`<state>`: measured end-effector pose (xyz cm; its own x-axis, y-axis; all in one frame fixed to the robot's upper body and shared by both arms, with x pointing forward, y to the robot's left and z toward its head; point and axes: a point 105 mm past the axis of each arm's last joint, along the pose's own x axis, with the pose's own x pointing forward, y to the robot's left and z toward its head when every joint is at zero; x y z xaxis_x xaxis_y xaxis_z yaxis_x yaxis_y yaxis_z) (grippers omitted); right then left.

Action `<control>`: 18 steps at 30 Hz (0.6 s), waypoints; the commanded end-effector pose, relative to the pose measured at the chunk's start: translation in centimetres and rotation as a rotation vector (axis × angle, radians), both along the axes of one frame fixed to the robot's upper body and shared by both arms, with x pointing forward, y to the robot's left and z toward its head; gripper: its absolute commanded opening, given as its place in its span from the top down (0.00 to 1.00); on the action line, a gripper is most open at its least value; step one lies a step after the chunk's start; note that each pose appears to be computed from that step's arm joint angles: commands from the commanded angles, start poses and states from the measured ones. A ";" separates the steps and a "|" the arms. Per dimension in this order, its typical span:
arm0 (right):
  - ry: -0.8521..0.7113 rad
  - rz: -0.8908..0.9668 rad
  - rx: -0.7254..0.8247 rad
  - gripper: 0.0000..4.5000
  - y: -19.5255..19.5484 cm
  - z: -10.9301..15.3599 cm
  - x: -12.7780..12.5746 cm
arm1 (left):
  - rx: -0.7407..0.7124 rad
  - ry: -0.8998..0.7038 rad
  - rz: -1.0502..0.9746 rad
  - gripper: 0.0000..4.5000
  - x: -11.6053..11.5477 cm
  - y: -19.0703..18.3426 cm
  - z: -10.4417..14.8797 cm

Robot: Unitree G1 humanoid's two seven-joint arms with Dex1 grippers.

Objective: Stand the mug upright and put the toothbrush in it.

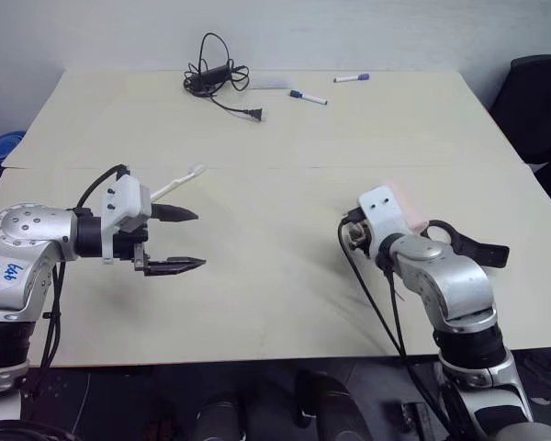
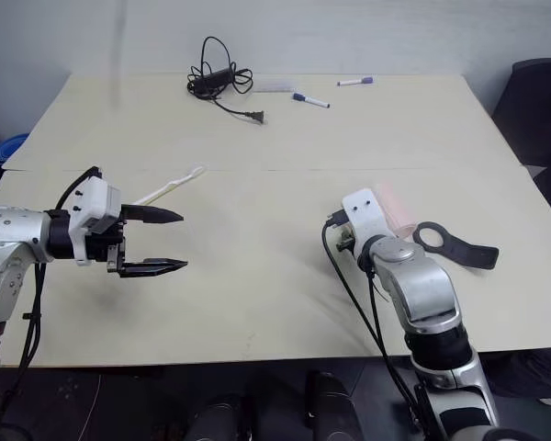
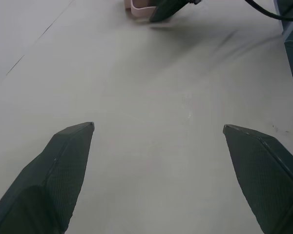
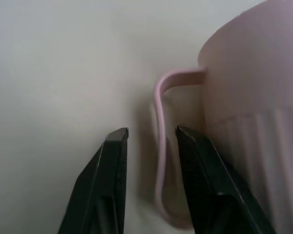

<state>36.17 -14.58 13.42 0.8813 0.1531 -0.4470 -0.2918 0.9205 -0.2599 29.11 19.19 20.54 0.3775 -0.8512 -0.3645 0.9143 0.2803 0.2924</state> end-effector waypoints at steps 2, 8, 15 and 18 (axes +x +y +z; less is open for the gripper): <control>0.015 0.025 0.048 0.65 0.8 -0.9 2.0 | 0.015 -0.061 0.002 0.00 -0.1 0.1 1.2; -0.010 0.052 0.061 0.79 0.6 -0.4 3.5 | 0.013 -0.067 0.000 0.00 -0.2 0.0 1.5; -0.079 0.175 0.196 0.99 2.9 2.1 2.9 | -0.007 -0.063 -0.007 0.00 -0.3 -0.2 1.7; -0.190 0.351 0.404 0.99 7.0 5.6 2.3 | -0.007 -0.064 -0.002 0.00 -0.3 -0.1 1.7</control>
